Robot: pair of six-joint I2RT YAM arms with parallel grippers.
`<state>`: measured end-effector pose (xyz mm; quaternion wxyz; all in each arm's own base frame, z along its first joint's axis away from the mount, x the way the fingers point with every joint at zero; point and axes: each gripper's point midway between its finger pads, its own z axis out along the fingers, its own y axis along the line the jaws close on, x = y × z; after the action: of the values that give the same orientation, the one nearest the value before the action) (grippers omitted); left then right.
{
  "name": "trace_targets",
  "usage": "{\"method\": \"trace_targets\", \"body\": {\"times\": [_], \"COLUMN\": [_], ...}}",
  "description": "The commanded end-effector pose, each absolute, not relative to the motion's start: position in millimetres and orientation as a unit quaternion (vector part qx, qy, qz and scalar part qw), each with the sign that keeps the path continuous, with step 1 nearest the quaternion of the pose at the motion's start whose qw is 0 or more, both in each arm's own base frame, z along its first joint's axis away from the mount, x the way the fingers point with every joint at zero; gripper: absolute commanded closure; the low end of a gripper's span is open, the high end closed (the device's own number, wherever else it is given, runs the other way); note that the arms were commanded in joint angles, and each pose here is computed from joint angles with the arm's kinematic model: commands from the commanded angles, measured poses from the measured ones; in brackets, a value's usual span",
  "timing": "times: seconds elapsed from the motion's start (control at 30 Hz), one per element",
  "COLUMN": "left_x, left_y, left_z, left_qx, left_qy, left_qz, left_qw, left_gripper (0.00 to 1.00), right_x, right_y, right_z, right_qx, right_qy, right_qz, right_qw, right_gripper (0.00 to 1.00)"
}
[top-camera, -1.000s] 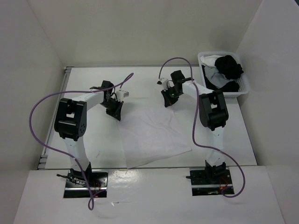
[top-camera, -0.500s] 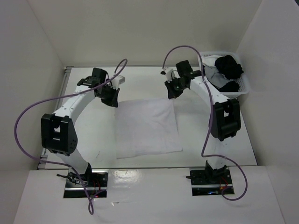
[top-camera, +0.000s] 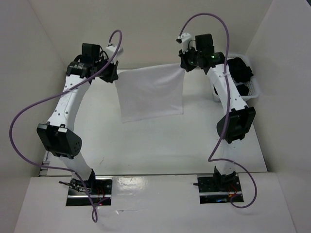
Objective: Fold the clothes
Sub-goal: Fold the tank top
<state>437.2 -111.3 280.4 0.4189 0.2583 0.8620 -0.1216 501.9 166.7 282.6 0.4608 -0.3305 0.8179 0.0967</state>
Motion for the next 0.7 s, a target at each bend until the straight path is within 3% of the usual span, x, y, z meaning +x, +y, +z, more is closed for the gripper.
{"method": "trace_targets", "body": {"times": [0.0, 0.2, 0.33, 0.47, 0.5, 0.67], "left_x": [463, 485, 481, 460, 447, 397], "left_y": [-99, -90, -91, -93, -97, -107], "left_z": [321, 357, 351, 313, 292, 248], "left_qx": [0.240, 0.217, 0.220, 0.233, 0.244, 0.275], "left_qy": [0.840, 0.815, 0.818, 0.834, 0.844, 0.856], "left_qz": [-0.098, -0.075, -0.080, -0.082, -0.085, -0.116], "left_qw": [0.478, 0.533, 0.526, 0.493, 0.471, 0.422], "left_gripper": [1.00, 1.00, 1.00, 1.00, 1.00, 1.00], "right_x": [531, 550, 545, 522, 515, 473], "right_y": [140, 121, 120, 123, 124, 124], "right_z": [319, 357, 356, 342, 306, 268], "right_qx": [-0.282, -0.244, -0.249, -0.277, -0.287, -0.317], "right_qy": [0.811, 0.796, 0.798, 0.799, 0.818, 0.824], "right_qz": [0.072, 0.062, 0.075, 0.076, 0.065, 0.039], "right_qw": [0.508, 0.551, 0.543, 0.528, 0.495, 0.468], "right_gripper": [1.00, 1.00, 1.00, 1.00, 1.00, 1.00]}}
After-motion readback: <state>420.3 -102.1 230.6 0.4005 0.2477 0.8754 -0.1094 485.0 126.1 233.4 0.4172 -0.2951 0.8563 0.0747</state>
